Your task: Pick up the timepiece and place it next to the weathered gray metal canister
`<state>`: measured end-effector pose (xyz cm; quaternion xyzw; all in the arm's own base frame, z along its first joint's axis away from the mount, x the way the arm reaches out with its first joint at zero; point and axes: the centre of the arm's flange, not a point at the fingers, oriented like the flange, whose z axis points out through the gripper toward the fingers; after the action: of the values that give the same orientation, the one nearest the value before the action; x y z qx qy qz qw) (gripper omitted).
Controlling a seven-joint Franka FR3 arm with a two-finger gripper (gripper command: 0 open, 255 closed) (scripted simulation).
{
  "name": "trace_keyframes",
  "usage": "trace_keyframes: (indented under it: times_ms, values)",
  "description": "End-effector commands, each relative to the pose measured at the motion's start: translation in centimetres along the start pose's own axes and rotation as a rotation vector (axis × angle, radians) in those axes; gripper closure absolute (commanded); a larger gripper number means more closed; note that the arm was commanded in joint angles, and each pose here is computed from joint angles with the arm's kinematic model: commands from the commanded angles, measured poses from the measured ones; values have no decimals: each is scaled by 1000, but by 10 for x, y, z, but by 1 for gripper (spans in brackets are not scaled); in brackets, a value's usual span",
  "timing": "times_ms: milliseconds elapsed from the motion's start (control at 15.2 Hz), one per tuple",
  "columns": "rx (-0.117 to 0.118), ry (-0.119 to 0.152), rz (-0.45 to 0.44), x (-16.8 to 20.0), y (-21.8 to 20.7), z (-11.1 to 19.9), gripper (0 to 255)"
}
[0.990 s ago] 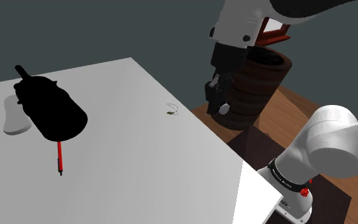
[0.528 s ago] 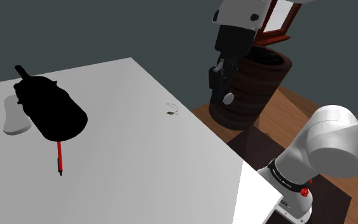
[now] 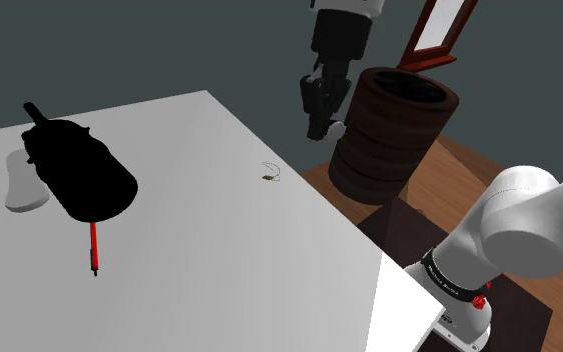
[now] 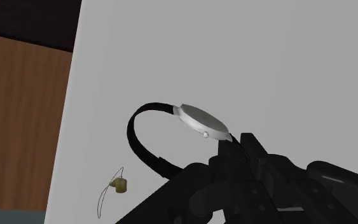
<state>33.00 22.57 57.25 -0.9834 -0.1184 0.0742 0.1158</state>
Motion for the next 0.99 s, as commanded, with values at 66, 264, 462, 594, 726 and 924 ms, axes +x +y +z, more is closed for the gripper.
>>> trace_keyframes:
  times_ms: [66,264,462,594,726,924]
  values:
    - [0,0,0,40,-2,-3,255]
    - [0,0,0,80,-3,-7,255]
    - [0,0,0,119,-3,-12,255]
    - [0,0,0,145,-4,-15,255]
    - [0,0,0,171,-4,-18,255]
    - [0,0,0,211,-5,-23,255]
